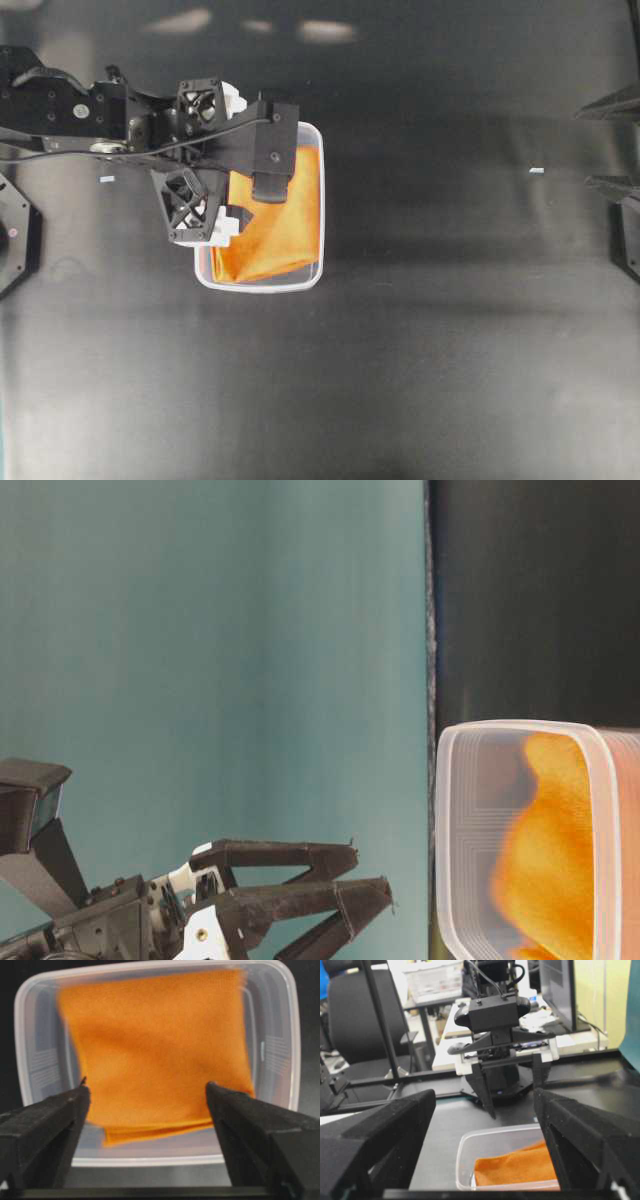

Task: Place the orange towel into the container with the left arm.
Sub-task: 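Lower the towel into the clear container and open the left gripper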

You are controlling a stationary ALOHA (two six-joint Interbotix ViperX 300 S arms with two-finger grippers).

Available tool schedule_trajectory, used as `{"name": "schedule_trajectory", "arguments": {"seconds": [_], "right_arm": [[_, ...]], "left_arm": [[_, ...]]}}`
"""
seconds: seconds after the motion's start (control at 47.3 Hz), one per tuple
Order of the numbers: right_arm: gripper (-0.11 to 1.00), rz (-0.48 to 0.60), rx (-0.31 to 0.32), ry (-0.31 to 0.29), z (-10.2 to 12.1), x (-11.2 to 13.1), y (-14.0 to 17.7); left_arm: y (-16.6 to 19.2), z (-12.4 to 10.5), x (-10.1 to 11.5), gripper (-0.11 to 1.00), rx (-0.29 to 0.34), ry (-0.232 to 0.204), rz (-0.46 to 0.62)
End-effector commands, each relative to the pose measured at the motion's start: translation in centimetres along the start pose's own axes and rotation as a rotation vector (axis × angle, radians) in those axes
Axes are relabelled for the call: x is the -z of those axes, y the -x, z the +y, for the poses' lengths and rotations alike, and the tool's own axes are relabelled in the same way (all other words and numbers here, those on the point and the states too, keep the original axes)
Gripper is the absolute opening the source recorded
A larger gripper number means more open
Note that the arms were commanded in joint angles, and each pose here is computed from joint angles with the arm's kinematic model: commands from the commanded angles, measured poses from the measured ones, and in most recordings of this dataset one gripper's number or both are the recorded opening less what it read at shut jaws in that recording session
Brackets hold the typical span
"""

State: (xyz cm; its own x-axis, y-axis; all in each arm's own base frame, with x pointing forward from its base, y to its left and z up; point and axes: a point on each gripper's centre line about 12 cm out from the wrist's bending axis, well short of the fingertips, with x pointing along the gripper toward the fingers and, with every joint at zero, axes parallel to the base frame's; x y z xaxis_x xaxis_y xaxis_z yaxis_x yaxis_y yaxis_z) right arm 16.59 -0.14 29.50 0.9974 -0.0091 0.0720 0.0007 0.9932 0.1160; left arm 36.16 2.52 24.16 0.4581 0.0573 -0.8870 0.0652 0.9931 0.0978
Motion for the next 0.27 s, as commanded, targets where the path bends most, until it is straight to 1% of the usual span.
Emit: {"name": "schedule_trajectory", "arguments": {"seconds": [0.0,0.063,0.106,0.169,0.253], "right_arm": [[0.77,-0.011,-0.001,-0.005,0.0,-0.3,-0.1],[0.77,-0.009,-0.001,-0.005,0.0,-0.3,-0.1],[0.77,-0.009,-0.001,-0.005,0.0,-0.3,-0.1],[0.77,-0.006,0.000,-0.005,0.0,-0.2,-0.1],[0.77,-0.006,0.000,-0.003,0.0,-0.3,-0.1]], "left_arm": [[0.8,0.1,-0.5,0.91,-0.007,0.000,-0.032],[1.1,0.2,-0.7,0.89,-0.008,-0.001,-0.038],[2.1,0.3,-1.1,0.89,-0.013,0.007,-0.062],[4.2,0.2,-1.8,0.89,-0.017,0.006,-0.114],[6.8,0.4,-2.2,0.88,-0.030,0.004,-0.185]]}}
